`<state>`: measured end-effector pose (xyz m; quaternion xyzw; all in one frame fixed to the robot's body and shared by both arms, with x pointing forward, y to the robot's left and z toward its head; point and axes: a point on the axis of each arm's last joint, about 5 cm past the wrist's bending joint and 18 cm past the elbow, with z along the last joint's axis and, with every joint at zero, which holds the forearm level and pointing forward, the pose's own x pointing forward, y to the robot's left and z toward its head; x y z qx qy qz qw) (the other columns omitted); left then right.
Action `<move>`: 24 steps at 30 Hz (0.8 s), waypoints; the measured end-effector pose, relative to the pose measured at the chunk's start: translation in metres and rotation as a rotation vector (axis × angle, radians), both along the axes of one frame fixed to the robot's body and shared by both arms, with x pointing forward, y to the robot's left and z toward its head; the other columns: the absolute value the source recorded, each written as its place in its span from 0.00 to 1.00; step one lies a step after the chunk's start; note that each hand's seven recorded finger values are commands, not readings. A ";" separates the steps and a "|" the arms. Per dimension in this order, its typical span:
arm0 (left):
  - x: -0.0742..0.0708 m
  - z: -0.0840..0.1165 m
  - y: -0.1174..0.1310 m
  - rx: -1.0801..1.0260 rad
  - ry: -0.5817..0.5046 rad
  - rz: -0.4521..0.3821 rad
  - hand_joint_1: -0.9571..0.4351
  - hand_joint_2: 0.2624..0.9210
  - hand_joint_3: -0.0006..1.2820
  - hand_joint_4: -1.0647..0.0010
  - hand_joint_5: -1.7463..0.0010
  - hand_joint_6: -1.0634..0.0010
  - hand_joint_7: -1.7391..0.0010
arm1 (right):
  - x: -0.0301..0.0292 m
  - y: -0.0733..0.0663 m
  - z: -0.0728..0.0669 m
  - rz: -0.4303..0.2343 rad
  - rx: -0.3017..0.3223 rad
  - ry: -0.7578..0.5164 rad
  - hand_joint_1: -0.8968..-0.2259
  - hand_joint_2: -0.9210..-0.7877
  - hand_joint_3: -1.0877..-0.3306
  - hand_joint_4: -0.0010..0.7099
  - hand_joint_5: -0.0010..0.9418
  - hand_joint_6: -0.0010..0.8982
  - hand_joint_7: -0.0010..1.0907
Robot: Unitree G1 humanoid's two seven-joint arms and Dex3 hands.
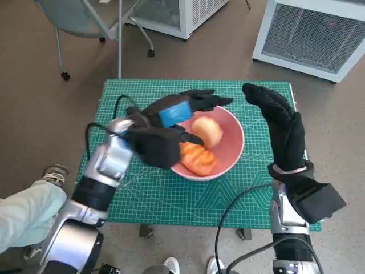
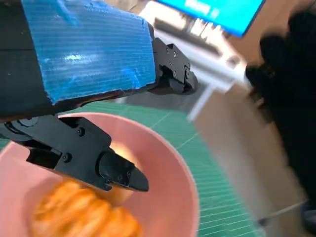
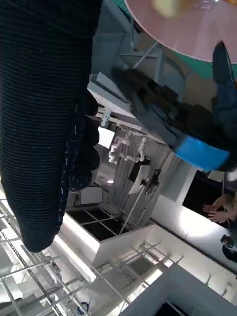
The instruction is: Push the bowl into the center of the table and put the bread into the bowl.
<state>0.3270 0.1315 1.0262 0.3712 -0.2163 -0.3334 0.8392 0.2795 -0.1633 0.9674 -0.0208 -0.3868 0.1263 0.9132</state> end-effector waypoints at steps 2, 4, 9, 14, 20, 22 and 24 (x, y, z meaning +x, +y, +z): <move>-0.001 0.000 0.007 -0.064 -0.007 -0.004 0.43 0.98 0.02 0.93 1.00 0.72 0.99 | 0.0000 0.000 0.001 0.000 -0.001 -0.001 0.28 0.00 0.38 0.26 0.00 0.00 0.49; -0.002 0.001 0.013 -0.130 -0.019 -0.006 0.43 0.99 0.03 0.92 0.99 0.71 0.99 | -0.0001 -0.001 0.002 0.000 -0.002 -0.002 0.28 0.00 0.39 0.26 0.00 0.00 0.49; -0.007 0.005 0.029 -0.317 -0.064 -0.010 0.39 1.00 0.07 0.89 0.99 0.69 0.98 | -0.0001 -0.002 0.006 -0.001 0.002 -0.004 0.28 0.00 0.40 0.27 0.00 0.00 0.49; -0.011 0.006 0.037 -0.507 -0.102 -0.018 0.33 1.00 0.19 0.87 0.99 0.69 0.98 | -0.0003 -0.004 0.014 -0.007 0.000 -0.020 0.28 0.00 0.42 0.27 0.00 0.00 0.50; -0.017 -0.005 0.032 -0.734 -0.131 -0.041 0.27 1.00 0.26 0.87 0.99 0.71 0.98 | 0.0030 -0.004 0.027 -0.009 -0.007 -0.061 0.28 0.00 0.43 0.27 0.00 0.00 0.51; -0.019 -0.010 0.029 -0.795 -0.129 -0.046 0.26 1.00 0.27 0.87 0.99 0.72 0.99 | 0.0043 -0.003 0.032 -0.006 -0.009 -0.076 0.28 0.00 0.43 0.27 0.00 0.00 0.51; -0.020 -0.015 0.025 -0.848 -0.126 -0.052 0.25 1.00 0.27 0.87 0.99 0.73 0.99 | 0.0055 -0.003 0.036 -0.004 -0.012 -0.088 0.29 0.00 0.43 0.26 0.00 0.00 0.51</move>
